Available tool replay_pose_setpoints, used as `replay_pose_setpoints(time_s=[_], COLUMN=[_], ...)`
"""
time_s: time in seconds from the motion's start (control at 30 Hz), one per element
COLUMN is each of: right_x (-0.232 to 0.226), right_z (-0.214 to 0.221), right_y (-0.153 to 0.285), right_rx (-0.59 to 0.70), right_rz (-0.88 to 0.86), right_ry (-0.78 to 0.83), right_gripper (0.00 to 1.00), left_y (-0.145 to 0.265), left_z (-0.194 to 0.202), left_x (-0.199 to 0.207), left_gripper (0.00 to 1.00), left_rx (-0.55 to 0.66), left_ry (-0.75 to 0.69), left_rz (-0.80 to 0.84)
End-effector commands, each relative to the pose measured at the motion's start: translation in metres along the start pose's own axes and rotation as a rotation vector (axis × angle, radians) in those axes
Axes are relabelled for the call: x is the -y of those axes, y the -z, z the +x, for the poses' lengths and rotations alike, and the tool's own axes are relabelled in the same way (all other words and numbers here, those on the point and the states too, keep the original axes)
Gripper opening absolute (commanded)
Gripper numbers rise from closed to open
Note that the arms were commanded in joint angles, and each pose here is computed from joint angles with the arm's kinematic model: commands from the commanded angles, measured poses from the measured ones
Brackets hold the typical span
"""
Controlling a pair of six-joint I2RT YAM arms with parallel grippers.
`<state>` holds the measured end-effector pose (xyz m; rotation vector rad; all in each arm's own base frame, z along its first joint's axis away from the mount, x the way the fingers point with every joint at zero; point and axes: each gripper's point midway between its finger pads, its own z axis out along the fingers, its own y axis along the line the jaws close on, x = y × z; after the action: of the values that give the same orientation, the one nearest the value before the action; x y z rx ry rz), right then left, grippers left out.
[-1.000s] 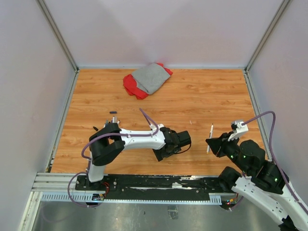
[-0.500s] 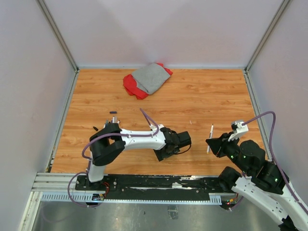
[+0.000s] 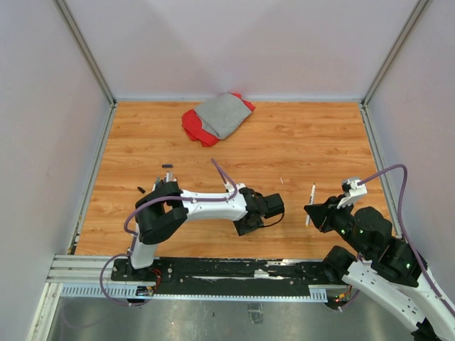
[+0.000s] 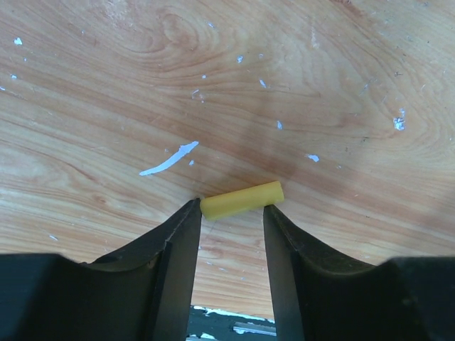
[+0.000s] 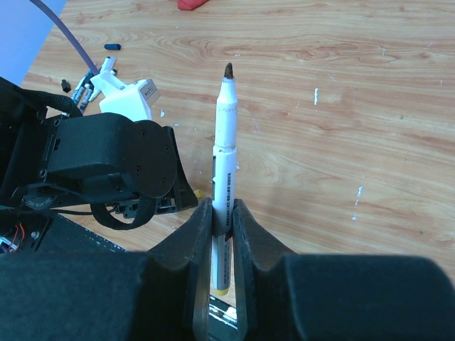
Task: Insert the pens into the pen caps
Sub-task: Adjust the pen cap at the center of the board.
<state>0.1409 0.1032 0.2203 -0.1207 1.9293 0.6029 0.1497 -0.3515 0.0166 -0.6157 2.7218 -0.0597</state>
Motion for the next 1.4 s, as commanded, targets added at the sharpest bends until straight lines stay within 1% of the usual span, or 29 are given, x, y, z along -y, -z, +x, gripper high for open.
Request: replay_pose_setpoints(time_s=[0.0, 0.13, 0.2, 0.3, 0.47, 0.6, 0.77, 1.03, 1.37], right_x=[0.003, 0.003, 0.003, 0.003, 0.003, 0.001, 0.002, 0.003, 0.002], right_z=[-0.003, -0.003, -0.003, -0.002, 0.001, 0.002, 0.001, 0.001, 0.000], right_y=[0.004, 0.004, 0.004, 0.004, 0.001, 0.000, 0.001, 0.001, 0.002], right_rx=[0.017, 0.018, 0.016, 0.014, 0.009, 0.009, 0.013, 0.014, 0.018], right_rz=[0.006, 0.007, 0.005, 0.007, 0.005, -0.002, 0.000, 0.003, 0.000], right_ry=[0.002, 0.000, 0.001, 0.001, -0.003, -0.006, -0.005, -0.003, -0.004], right_gripper=[0.06, 0.06, 0.06, 0.06, 0.06, 0.06, 0.06, 0.06, 0.06], left_y=[-0.031, -0.033, -0.033, -0.032, -0.031, -0.033, -0.041, -0.048, -0.053], left_z=[0.015, 0.013, 0.008, 0.004, 0.001, 0.008, 0.005, -0.019, -0.051], left_x=[-0.004, -0.011, -0.017, -0.024, -0.041, -0.045, -0.057, -0.079, -0.088], left_gripper=[0.44, 0.36, 0.27, 0.26, 0.28, 0.30, 0.31, 0.32, 0.33], left_rx=[-0.003, 0.013, 0.030, 0.047, 0.045, 0.014, 0.018, 0.041, 0.131], left_ry=[-0.067, -0.143, -0.176, -0.248, -0.338, -0.357, -0.369, -0.329, -0.344], left_rz=[-0.024, -0.027, -0.025, -0.008, -0.006, 0.035, -0.022, -0.075, -0.160])
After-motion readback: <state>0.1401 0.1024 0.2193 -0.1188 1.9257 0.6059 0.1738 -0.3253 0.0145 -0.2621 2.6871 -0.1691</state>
